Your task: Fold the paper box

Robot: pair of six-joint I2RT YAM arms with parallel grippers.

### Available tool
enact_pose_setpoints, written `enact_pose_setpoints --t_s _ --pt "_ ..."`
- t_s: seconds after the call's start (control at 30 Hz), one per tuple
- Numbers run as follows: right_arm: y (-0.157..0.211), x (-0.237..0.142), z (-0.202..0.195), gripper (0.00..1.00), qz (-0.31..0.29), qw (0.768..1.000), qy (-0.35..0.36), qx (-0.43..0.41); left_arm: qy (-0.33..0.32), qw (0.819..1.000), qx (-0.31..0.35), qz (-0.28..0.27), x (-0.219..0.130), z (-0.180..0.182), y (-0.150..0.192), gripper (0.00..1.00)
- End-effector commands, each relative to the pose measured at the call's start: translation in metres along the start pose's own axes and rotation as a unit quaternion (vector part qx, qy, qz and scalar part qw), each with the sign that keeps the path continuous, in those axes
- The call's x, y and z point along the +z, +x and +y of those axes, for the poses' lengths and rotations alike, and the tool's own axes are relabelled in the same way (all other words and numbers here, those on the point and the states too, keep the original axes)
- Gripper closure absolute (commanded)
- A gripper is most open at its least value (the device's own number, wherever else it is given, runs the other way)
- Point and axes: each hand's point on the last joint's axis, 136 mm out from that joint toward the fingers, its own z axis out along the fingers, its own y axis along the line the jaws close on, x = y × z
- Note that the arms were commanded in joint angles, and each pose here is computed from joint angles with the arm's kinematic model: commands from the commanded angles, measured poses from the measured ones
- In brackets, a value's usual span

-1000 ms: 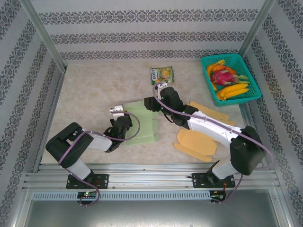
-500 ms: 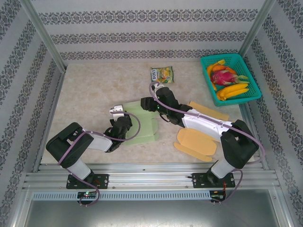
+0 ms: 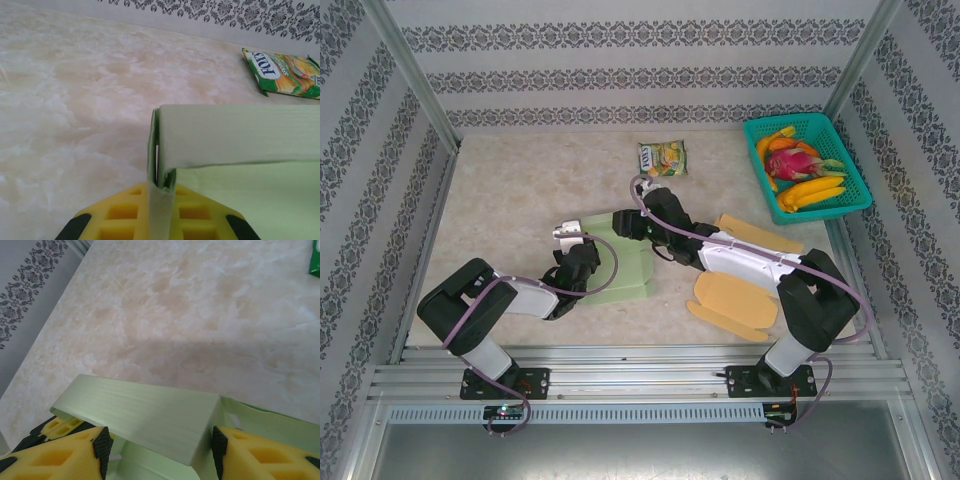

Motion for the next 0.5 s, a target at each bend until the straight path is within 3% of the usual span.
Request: enact_pose_setpoints --t_s 0.0,0.33,0.47 --pt "-0.002 0.003 0.021 0.43 -0.003 0.999 -0.045 0.021 0.007 1.000 -0.012 0.000 0.000 -0.010 -0.003 1.00" --pt "-0.017 -0.005 0.050 0.44 -0.046 0.975 -0.189 0.109 0.052 0.999 -0.005 0.004 -0.006 -0.027 0.000 1.00" --pt "-0.020 -0.008 0.044 0.45 -0.058 0.965 -0.212 0.143 0.045 0.999 -0.007 0.007 -0.006 -0.024 0.002 1.00"
